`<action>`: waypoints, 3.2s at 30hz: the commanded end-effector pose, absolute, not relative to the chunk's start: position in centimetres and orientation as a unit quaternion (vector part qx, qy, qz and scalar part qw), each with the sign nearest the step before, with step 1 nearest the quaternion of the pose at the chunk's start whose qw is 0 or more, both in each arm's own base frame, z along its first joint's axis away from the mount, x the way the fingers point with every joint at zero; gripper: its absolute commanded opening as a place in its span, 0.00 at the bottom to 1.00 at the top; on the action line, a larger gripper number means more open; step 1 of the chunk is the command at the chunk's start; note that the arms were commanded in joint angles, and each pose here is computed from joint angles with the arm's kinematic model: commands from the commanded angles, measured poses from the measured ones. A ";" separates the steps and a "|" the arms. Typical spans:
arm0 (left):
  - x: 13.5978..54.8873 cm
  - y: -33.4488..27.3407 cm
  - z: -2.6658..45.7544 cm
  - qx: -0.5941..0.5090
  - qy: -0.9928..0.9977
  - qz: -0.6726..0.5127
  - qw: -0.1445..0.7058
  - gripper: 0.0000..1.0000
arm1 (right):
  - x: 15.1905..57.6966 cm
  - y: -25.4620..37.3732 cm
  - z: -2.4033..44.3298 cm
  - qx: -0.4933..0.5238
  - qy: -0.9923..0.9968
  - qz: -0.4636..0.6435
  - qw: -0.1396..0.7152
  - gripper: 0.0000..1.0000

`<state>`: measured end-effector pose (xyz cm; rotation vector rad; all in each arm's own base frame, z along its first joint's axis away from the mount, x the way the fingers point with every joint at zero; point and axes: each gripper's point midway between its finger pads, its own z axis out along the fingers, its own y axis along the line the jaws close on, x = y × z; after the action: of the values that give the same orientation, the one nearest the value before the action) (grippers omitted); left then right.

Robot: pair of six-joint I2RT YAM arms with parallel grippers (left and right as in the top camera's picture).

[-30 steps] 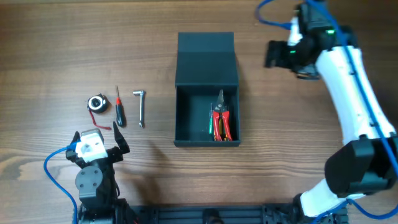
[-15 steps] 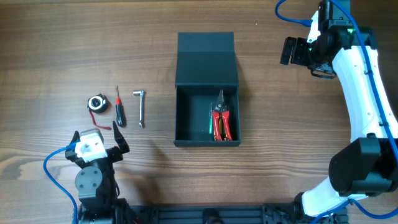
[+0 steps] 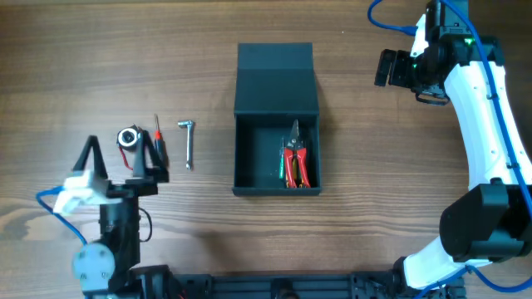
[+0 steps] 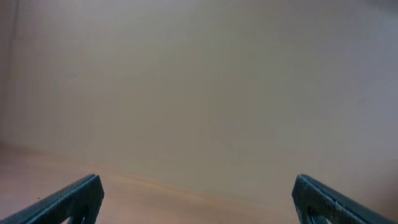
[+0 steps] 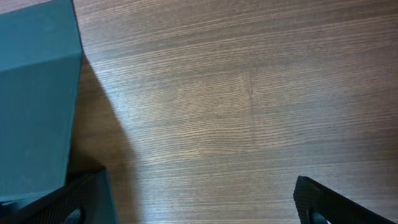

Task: Pack container
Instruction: 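Move the left gripper forward and grasp the silver socket wrench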

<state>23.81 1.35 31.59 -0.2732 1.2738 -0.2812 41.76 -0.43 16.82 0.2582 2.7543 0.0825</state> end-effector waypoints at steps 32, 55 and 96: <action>36.9 -6.6 10.6 -0.073 0.973 0.009 0.217 0.99 | 42.3 -0.8 17.1 0.088 0.977 0.022 0.193 1.00; 34.9 -3.7 1.7 -0.068 0.996 -0.028 0.059 1.00 | 42.3 -0.8 17.1 0.088 0.977 0.022 0.193 1.00; 33.8 -4.6 -1.7 -0.049 0.997 -0.050 0.025 0.13 | 42.4 -0.8 17.1 0.088 0.977 0.022 0.194 1.00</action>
<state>34.64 -4.13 -0.42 -0.1409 3.0389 -0.1116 41.89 -0.49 16.89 0.2584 2.7488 0.0787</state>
